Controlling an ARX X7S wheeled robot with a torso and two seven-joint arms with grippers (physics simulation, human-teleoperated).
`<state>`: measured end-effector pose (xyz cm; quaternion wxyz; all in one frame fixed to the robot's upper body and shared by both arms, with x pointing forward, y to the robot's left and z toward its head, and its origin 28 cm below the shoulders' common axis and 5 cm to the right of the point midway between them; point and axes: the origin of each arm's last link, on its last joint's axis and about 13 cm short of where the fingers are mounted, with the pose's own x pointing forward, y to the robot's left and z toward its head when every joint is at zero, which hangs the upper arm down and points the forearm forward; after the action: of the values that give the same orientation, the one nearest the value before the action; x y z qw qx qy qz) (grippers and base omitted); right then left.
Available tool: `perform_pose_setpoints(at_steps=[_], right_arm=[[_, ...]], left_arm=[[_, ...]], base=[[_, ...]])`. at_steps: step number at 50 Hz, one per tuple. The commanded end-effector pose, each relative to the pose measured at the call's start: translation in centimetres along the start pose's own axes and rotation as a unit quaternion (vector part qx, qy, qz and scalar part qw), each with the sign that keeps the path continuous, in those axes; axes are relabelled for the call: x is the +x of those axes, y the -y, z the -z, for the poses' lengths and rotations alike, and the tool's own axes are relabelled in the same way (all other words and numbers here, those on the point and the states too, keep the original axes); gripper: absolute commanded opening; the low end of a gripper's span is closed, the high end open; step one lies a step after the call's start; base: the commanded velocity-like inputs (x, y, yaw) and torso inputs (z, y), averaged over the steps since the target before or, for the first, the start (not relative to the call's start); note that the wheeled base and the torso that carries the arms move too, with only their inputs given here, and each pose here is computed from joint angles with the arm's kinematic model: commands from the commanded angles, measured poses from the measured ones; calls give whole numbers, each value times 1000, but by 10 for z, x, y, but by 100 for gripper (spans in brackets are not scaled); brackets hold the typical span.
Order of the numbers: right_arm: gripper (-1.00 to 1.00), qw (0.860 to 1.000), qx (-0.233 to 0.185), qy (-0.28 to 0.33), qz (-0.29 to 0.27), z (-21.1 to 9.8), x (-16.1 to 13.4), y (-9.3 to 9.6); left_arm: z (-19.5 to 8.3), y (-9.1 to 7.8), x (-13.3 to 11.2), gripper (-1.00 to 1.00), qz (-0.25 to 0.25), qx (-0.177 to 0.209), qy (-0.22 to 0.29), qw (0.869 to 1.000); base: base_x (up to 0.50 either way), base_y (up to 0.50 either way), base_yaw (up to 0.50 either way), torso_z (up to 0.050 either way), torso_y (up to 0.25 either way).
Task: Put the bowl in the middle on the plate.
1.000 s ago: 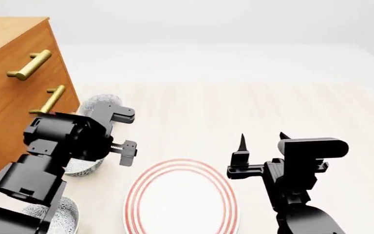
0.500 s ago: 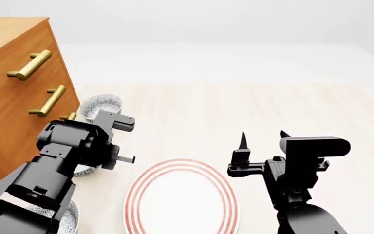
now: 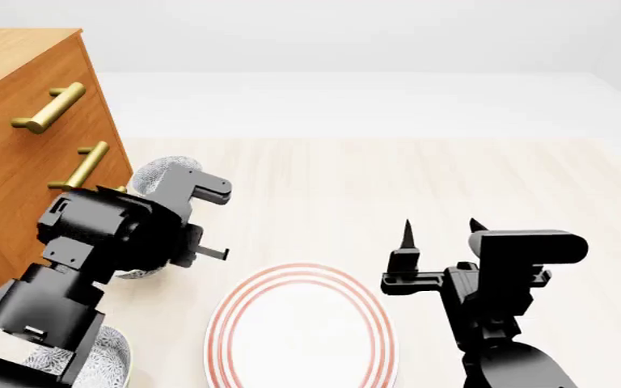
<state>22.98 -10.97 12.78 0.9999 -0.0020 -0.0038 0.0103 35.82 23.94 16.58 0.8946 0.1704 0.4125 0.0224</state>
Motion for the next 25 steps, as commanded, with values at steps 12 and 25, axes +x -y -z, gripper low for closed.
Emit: perform_pose_setpoints(at_steps=[12, 25], right_arm=[[100, 1000, 2, 3, 3, -1, 0, 1], [100, 1000, 3, 4, 9, -1, 1, 3]], left_arm=[[-9, 1, -63, -100, 4, 70, 111, 991], [40, 36, -121, -100, 45, 267, 226, 936]], base=[[0, 0, 0, 0, 0], [0, 0, 0, 0, 1]])
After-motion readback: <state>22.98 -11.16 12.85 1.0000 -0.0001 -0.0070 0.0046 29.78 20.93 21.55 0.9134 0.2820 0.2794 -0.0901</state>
